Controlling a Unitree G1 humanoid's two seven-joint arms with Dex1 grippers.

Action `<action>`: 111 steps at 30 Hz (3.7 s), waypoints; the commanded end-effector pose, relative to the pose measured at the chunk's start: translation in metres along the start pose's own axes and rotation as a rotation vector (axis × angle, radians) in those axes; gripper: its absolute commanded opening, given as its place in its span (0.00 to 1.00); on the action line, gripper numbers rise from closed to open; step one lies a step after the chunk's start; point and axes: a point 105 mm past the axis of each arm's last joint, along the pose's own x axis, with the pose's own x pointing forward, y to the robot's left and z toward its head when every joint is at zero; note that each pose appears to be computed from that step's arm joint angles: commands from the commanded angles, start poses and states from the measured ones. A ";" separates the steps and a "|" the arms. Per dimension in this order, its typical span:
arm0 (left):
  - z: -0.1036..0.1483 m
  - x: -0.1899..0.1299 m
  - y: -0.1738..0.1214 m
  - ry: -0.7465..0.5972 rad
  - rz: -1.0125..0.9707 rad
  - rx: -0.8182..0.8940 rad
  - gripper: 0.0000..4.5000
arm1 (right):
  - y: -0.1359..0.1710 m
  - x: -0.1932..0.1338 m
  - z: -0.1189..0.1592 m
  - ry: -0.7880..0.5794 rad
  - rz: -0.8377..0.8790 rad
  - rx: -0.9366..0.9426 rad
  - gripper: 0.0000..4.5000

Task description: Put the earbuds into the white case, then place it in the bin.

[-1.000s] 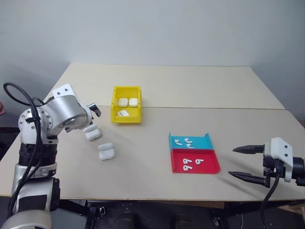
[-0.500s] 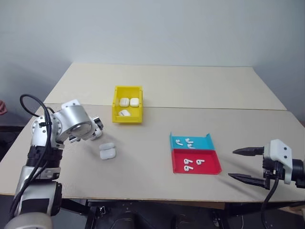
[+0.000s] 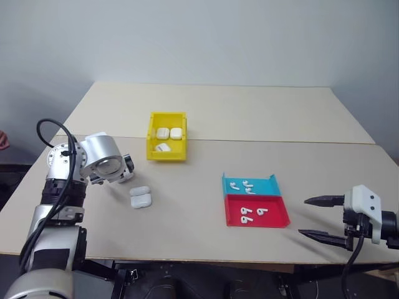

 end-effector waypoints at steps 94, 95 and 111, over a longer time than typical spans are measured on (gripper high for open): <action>-0.137 -0.120 -0.049 -1.161 -1.972 0.880 0.62 | 0.012 0.050 0.098 0.329 0.320 -0.465 1.00; -0.139 -0.120 -0.048 -1.172 -1.974 0.883 0.62 | 0.011 0.054 0.098 0.336 0.325 -0.467 1.00; -0.151 -0.119 -0.049 -1.157 -1.926 0.937 0.62 | 0.001 0.096 0.067 0.530 0.435 -0.662 0.57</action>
